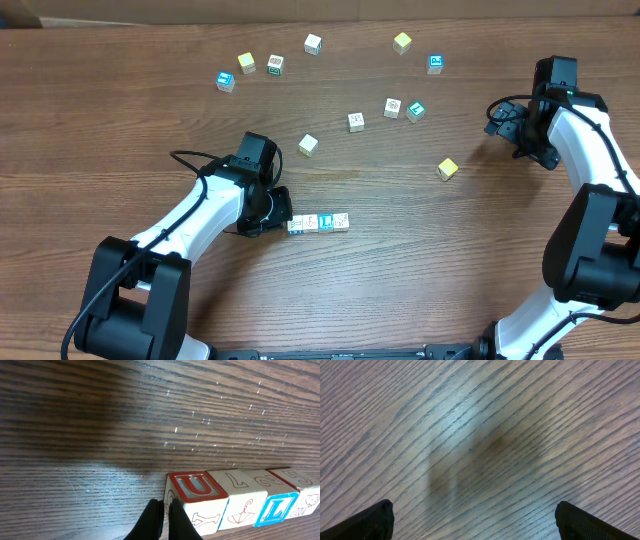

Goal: Form a horizontal line

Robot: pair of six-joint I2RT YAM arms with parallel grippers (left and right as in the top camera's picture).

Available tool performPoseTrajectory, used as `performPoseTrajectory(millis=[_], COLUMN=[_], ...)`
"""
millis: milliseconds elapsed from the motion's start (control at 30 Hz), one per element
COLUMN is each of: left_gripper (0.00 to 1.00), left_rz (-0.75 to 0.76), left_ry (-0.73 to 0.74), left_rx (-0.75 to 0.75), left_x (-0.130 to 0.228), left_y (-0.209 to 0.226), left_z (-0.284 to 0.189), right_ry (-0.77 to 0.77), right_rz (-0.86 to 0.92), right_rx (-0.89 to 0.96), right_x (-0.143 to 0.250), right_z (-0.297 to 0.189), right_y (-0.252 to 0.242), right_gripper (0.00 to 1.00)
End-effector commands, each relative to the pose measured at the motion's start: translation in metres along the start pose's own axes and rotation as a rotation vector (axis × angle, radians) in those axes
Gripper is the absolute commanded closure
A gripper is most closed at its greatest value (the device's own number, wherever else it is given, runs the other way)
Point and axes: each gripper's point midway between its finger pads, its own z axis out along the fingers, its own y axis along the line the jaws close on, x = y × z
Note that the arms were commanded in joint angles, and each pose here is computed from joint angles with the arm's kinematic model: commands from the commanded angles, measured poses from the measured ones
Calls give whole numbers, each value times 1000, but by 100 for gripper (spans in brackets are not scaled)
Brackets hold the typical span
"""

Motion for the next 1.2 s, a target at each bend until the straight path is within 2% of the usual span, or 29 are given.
performPoseTrajectory(millis=[0,633,1167], left_gripper=[96,96,95], left_rz=[22,39,-22], left_ry=[-7,-2,-14], left_rx=[17,23,18], left_x=[-6,-5,-13], left_y=[-5,-6,6], left_z=[-1,-1,-5], right_ry=[-44,-44,-44], right_rz=[5,5,5], right_rx=[-16,-16,-15], right_x=[-12,-12,-12], right_z=[-13,-13,-13], right_y=[3,3,3], right_gripper=[0,0,0])
